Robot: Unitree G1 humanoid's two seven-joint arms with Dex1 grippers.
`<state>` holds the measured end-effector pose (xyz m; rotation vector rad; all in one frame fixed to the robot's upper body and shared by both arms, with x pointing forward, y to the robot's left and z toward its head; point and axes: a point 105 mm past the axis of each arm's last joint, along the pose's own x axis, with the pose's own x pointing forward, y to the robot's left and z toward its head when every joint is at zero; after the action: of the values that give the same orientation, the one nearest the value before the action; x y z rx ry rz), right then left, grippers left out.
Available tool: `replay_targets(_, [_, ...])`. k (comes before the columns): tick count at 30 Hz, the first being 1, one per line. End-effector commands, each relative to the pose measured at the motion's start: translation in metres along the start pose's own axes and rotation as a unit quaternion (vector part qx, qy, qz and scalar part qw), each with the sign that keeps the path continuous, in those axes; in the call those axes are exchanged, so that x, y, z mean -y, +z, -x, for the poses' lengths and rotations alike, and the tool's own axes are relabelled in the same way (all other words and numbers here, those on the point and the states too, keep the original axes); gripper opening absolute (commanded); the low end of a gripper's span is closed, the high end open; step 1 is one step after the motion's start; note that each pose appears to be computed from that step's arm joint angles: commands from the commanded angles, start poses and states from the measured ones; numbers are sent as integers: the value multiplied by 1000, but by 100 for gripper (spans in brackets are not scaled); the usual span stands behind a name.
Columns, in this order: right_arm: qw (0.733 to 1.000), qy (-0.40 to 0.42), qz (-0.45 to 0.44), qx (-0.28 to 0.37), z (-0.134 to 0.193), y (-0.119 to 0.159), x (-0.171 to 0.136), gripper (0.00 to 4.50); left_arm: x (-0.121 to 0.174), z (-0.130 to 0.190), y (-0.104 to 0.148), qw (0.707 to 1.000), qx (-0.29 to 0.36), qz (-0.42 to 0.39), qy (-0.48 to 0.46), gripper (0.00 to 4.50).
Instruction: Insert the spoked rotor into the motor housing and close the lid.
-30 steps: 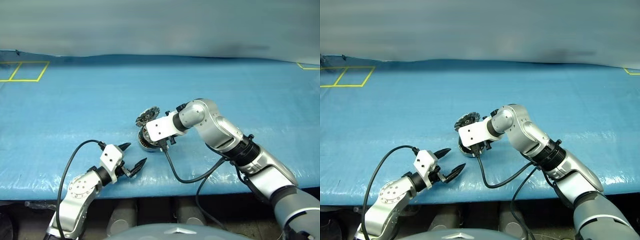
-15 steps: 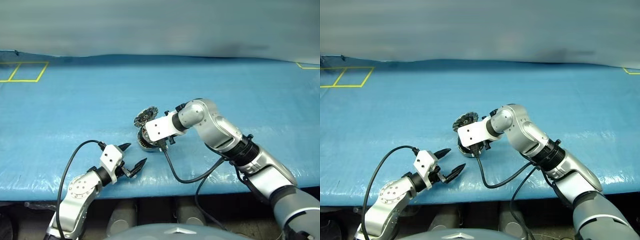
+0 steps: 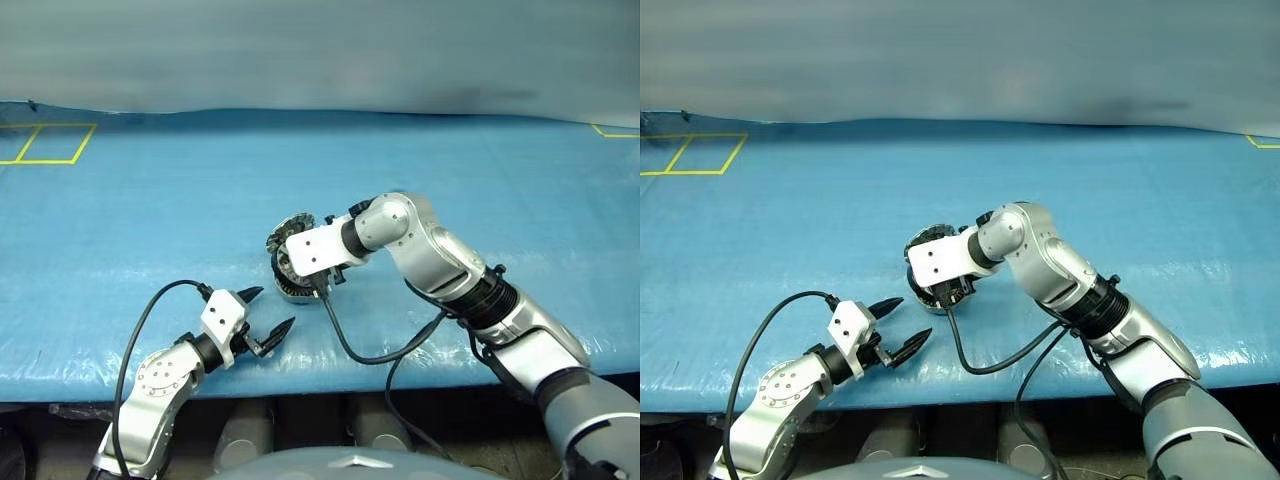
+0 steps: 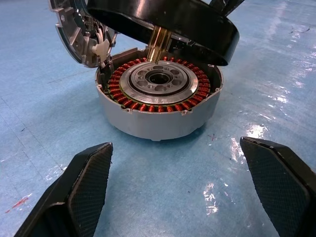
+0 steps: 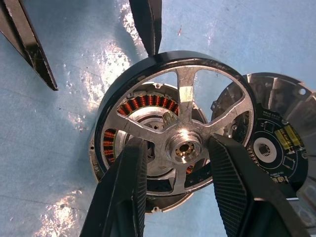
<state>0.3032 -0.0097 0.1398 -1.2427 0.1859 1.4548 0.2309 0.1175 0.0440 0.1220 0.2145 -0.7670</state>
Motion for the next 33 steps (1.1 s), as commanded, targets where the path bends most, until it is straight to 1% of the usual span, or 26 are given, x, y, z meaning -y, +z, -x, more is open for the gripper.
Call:
replay_targets(1, [999,-25,20,6,10,7,10,149,1,0,9,1000,17,-13,-4,450])
replay_targets(6, [1000,-21,8,1,7,1,8,149,2,0,9,1000,17,-12,-5,450])
replay_targets(15, [1000,-11,-21,-20,1,-19,5,149,2,1,8,1000,16,-12,-3,450])
replay_targets(22, [999,-6,-28,-24,0,-23,3,149,1,1,9,1000,16,-13,-3,450])
replay_targets(33, [999,23,-24,-34,-3,-29,-10,149,1,0,8,1000,16,-11,-2,450])
